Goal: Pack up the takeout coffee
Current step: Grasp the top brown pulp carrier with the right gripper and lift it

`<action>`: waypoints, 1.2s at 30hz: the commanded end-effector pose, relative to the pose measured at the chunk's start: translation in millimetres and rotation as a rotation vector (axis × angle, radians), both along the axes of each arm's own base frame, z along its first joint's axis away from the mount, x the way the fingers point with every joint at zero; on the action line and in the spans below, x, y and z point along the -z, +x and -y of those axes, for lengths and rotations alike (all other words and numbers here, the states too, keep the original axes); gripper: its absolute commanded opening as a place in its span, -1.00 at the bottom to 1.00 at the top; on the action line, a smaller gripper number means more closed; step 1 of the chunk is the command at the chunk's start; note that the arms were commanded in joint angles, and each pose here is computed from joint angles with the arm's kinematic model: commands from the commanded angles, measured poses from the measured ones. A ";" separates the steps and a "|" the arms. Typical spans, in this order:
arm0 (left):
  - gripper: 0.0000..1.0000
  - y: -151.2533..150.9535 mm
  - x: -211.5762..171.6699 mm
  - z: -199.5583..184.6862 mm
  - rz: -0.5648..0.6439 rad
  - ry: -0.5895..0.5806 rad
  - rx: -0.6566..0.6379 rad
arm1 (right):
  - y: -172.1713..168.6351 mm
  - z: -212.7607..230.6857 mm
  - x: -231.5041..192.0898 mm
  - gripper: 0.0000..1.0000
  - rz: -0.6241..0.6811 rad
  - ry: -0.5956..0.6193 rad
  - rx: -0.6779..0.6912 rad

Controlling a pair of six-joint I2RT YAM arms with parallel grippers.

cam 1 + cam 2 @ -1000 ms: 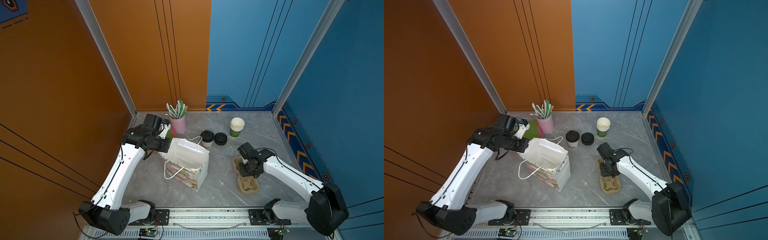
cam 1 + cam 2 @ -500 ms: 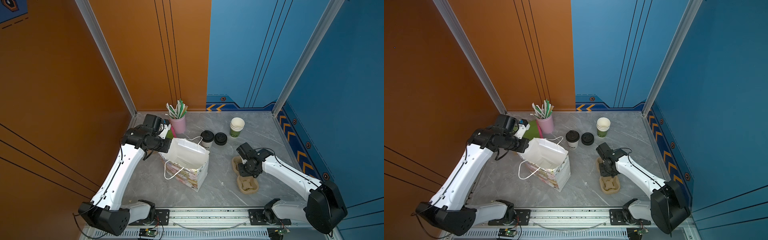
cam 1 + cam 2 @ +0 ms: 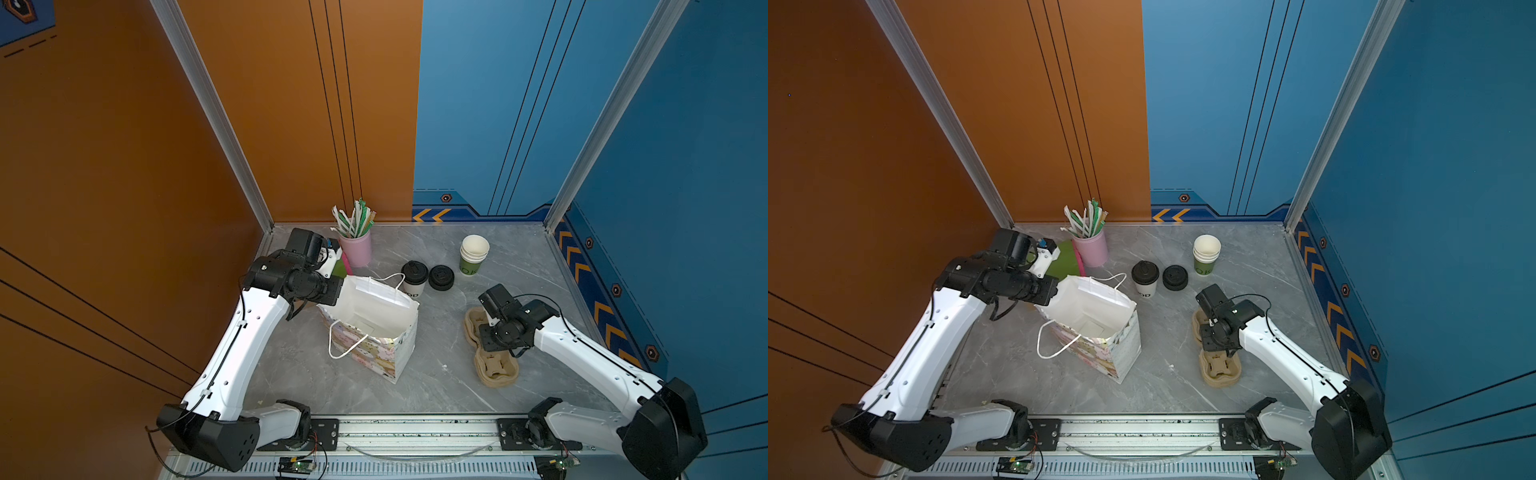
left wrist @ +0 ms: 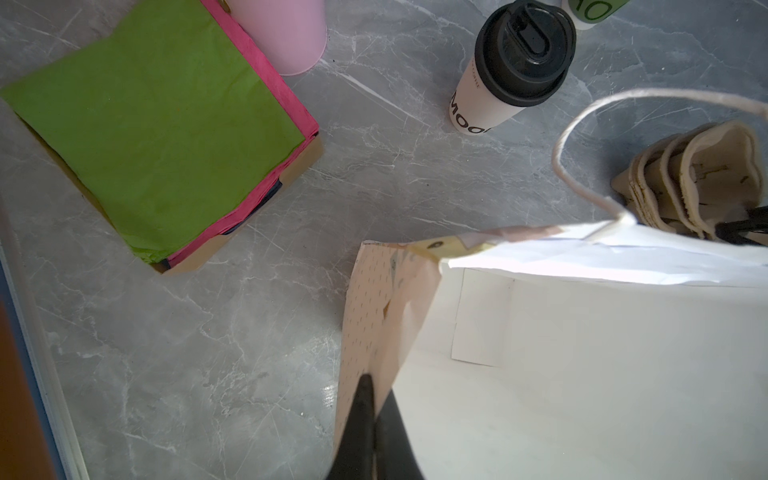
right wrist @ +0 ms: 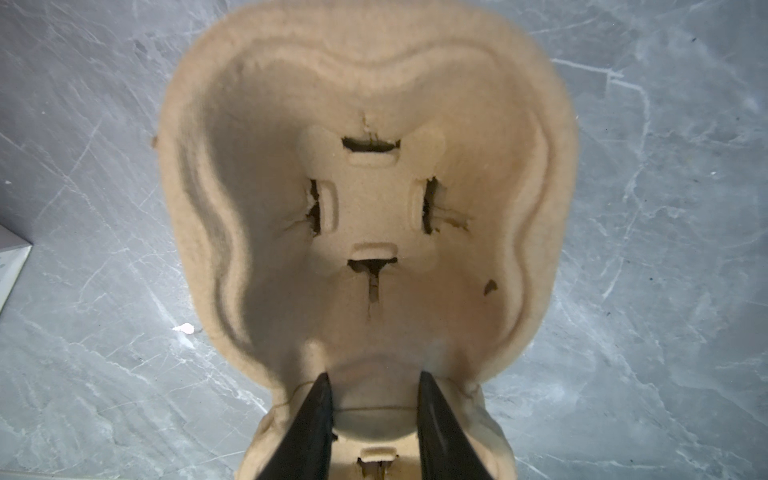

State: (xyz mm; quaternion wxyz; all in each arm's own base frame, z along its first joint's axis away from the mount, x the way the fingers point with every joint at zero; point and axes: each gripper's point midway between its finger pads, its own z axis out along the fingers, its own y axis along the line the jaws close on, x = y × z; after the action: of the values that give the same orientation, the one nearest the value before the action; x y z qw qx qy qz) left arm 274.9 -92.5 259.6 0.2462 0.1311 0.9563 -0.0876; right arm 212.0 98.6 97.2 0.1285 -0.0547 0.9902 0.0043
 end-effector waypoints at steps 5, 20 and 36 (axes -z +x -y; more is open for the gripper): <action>-0.98 -4.0 -0.6 0.7 -0.005 -0.024 0.001 | -2.1 4.8 -4.0 -0.29 -0.010 -0.027 0.002; -0.98 -3.7 -2.4 1.2 -0.001 -0.026 0.001 | 2.2 6.7 -29.8 -0.31 0.053 0.007 0.018; -1.00 -3.6 -6.9 0.9 0.016 -0.031 -0.001 | 19.4 -14.9 -94.1 -0.36 0.200 0.141 -0.052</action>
State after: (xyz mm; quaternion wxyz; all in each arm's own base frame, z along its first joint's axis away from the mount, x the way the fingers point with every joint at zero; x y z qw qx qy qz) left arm 274.1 -93.0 260.7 0.2477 0.1316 0.9557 -0.0896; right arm 228.4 105.9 157.3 0.1938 -0.0533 0.9787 0.0415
